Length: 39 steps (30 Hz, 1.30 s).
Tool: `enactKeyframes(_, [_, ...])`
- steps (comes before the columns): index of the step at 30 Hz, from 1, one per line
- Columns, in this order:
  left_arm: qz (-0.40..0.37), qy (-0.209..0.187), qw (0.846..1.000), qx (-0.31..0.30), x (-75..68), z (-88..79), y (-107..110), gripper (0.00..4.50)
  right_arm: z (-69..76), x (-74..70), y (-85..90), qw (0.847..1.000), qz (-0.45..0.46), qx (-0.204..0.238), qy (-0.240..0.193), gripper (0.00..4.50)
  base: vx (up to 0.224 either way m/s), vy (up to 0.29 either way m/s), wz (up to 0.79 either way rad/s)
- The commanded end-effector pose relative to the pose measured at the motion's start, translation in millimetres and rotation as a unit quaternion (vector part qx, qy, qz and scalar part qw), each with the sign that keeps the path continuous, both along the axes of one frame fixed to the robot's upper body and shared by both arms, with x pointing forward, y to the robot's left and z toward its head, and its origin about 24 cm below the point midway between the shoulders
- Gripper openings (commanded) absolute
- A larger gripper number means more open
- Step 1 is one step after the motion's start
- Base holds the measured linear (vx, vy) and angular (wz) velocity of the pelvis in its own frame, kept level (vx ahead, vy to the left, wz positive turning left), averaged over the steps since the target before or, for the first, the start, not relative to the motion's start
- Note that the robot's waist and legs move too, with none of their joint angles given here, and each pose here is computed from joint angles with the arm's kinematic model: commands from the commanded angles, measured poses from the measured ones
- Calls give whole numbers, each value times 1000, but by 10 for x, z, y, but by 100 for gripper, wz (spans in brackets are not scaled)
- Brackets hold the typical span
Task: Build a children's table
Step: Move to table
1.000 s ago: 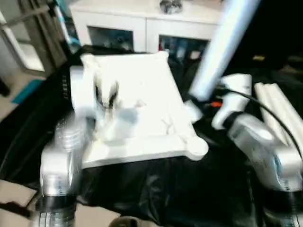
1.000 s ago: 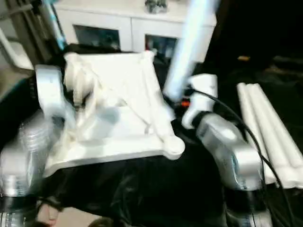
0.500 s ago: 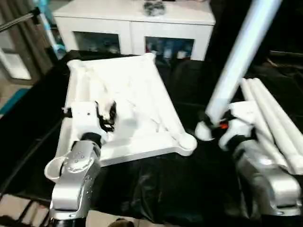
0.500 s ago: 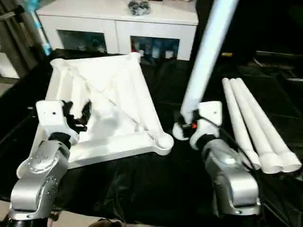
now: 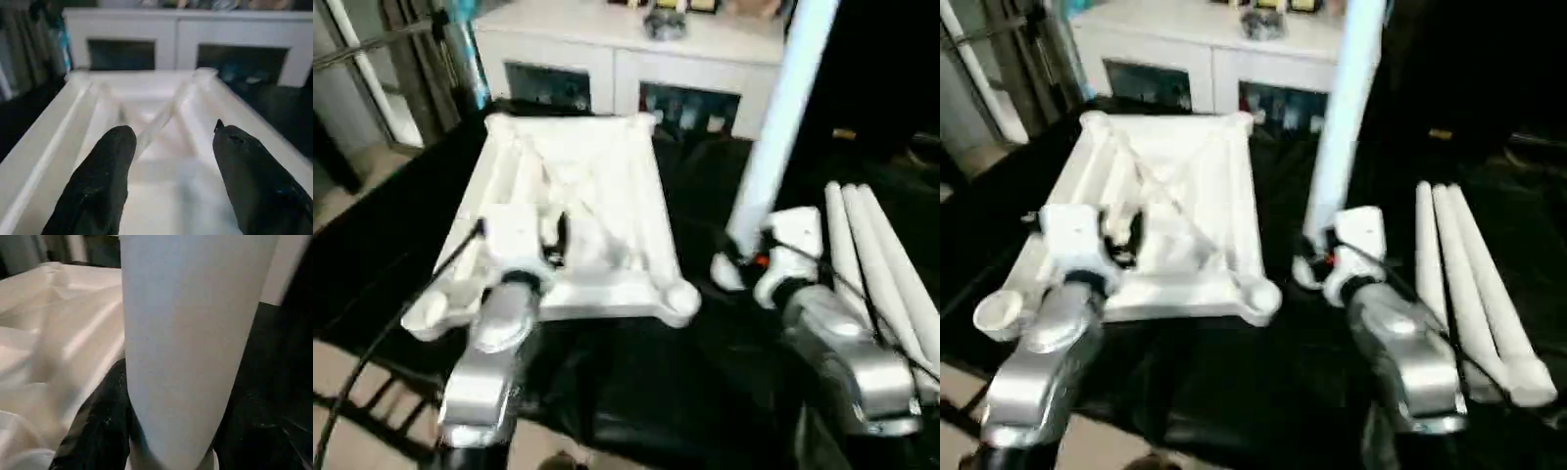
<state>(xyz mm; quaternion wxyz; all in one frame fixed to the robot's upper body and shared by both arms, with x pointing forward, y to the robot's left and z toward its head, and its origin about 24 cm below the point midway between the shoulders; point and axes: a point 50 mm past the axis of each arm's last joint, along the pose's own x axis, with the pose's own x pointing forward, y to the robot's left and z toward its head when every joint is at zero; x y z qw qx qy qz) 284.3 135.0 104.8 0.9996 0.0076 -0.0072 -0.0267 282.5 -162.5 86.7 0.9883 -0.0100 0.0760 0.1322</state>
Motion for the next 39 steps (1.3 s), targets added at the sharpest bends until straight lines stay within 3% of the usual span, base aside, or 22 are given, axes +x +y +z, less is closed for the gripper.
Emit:
enactKeyframes(1, [3, 22, 1000, 14, 20, -86, 95, 297, 70, -13, 104, 1000, 13, 8, -17, 187, 0, 0, 0])
enactKeyframes(7, [-48, 25, 998, 38, 74, -110, 95, 297, 32, -40, 201, 999, 23, 23, -9, 187, -46, 62, 5])
enactKeyframes(12, [-99, 30, 993, 50, 138, -135, -18, 297, 56, -6, 178, 999, 23, 26, -13, 187, -33, 41, 6])
enactKeyframes(18, [-97, 31, 995, 3, 201, -148, -51, 297, 95, 21, 111, 1000, 18, 13, -21, 187, 0, 0, 0])
enactKeyframes(21, [-151, 39, 987, -32, 195, -189, -116, 297, 94, 22, 96, 1000, 21, 15, -17, 187, 0, 0, 0])
enactKeyframes(22, [-259, 49, 965, 7, 138, -265, -267, 325, 112, 26, 88, 999, 35, 9, -17, 187, 0, 0, 0])
enactKeyframes(23, [-259, 49, 965, 7, 138, -265, -267, 325, 112, 26, 88, 999, 35, 9, -17, 187, 0, 0, 0])
enactKeyframes(24, [-300, 52, 952, 24, 113, -298, -321, 332, 118, 29, 83, 999, 41, 8, -16, 187, 0, 0, 0])
enactKeyframes(25, [-395, 73, 914, 57, 49, -388, -418, 335, 118, 33, 76, 998, 66, 7, -6, 187, 0, 0, 0])
enactKeyframes(26, [-402, 75, 911, 60, 47, -394, -424, 344, 118, 32, 76, 998, 69, 8, -4, 187, 0, 0, 0])
enactKeyframes(28, [-475, 96, 870, 93, 34, -447, -490, 366, 104, 0, 55, 993, 116, 2, 16, 187, 0, 0, 0])
enactKeyframes(29, [-475, 96, 870, 93, 34, -447, -490, 370, 104, 0, 55, 993, 116, 2, 16, 187, 0, 0, 0])
enactKeyframes(31, [-531, 113, 832, 116, 78, -479, -519, 377, 86, -52, -15, 987, 158, -14, 39, 187, 0, 0, 0])
enactKeyframes(32, [-531, 113, 832, 116, 78, -479, -519, 377, 86, -52, -15, 987, 158, -14, 39, 187, 0, 0, 0])
enactKeyframes(34, [-547, 130, 812, 156, 144, -536, -485, 377, 79, -85, -69, 984, 171, -23, 48, 187, 0, 0, 0])
enactKeyframes(39, [-569, 164, 784, 189, 298, -605, -385, 338, 107, -140, -156, 983, 173, -35, 48, 187, 0, 0, 0])
